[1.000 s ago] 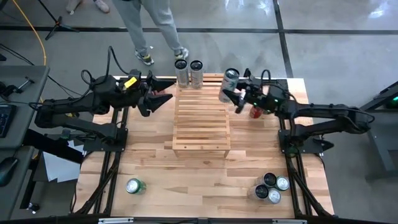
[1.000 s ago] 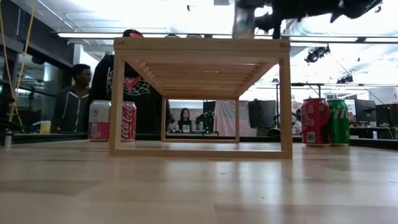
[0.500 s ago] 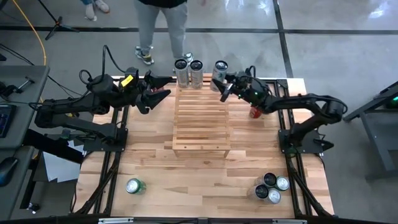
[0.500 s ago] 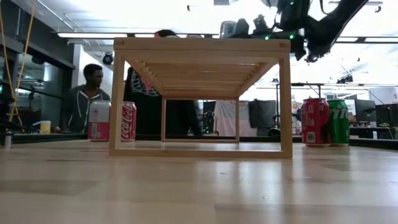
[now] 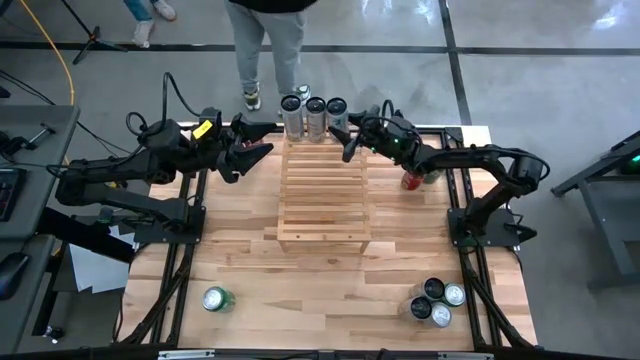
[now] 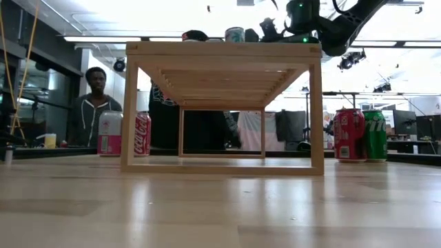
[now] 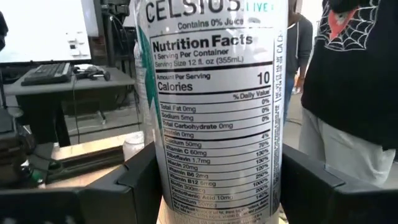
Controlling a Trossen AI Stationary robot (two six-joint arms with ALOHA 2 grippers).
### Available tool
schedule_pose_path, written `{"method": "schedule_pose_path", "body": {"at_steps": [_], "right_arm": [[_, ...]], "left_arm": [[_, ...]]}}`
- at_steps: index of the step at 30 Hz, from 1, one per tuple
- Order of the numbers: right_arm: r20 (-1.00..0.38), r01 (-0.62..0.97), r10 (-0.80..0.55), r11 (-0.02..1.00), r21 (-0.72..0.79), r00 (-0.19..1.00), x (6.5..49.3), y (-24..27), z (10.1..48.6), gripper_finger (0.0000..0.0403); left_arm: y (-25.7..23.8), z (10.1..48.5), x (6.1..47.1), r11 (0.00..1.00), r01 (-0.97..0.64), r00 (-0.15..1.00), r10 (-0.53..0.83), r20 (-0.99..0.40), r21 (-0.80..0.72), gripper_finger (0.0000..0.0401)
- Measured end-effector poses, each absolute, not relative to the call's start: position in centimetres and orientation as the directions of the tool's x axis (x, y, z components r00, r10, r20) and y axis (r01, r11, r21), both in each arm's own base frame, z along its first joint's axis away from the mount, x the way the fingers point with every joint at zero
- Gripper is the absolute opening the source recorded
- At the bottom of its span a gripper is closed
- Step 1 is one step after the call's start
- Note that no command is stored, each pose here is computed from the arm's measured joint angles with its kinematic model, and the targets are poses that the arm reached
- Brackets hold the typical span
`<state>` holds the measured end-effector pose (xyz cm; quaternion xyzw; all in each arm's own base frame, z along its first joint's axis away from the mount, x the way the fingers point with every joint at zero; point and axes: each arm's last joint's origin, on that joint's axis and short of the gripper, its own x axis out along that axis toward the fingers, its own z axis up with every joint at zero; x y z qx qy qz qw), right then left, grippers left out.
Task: Place canned beverage on shelf
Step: Put the left white pink soda can on the shelf
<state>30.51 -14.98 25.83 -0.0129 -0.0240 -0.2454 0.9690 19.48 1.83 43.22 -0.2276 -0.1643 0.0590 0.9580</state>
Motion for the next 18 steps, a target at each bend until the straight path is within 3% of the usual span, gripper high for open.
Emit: {"method": "schedule_pose_path", "body": {"at_steps": [9,18], "right_arm": [[0.037,0.429,-0.429,0.903,0.002,0.903,30.4,-14.7,25.9,0.0236],[0.065,0.35,-0.351,0.936,0.025,0.934,29.1,-12.7,28.8,0.0236]], "left_arm": [[1.8,43.2,19.5,0.889,-0.039,0.939,0.188,0.287,-0.455,0.0381],[1.8,43.2,19.5,0.891,-0.041,0.94,0.188,0.286,-0.452,0.0381]]}}
